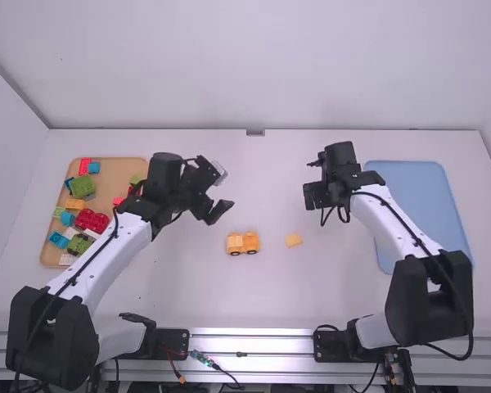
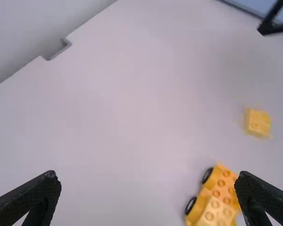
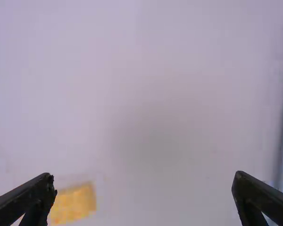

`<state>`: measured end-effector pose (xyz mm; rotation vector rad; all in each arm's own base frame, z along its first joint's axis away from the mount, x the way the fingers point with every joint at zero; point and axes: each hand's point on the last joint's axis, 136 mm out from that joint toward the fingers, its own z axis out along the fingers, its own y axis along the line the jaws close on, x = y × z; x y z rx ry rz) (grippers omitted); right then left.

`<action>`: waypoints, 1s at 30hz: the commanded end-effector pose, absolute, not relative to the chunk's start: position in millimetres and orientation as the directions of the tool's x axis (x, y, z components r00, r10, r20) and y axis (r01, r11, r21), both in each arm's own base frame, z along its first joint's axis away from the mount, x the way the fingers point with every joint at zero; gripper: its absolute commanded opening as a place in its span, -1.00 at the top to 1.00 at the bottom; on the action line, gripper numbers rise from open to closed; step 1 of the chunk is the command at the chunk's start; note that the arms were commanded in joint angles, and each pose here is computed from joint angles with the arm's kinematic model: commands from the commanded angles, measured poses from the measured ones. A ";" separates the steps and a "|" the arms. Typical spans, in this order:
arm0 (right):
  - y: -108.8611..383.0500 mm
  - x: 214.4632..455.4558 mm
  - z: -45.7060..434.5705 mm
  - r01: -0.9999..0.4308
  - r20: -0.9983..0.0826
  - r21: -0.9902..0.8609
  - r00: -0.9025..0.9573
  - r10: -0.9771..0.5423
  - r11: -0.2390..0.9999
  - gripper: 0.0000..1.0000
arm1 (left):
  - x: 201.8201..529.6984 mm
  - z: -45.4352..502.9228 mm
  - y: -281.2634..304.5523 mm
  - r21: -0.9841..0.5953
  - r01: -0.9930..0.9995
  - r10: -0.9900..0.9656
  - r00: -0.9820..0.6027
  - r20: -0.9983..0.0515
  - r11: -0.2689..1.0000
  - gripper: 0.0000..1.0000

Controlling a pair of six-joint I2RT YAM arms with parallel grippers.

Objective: Assemble lego blocks to make yellow taxi

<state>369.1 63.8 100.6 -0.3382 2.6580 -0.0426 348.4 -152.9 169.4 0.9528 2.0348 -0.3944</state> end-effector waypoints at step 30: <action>141.3 278.3 59.3 -0.943 -0.783 -0.320 0.213 -0.584 0.085 -0.98 | 257.7 97.7 -209.0 0.150 0.986 0.403 0.109 -0.909 0.070 -0.98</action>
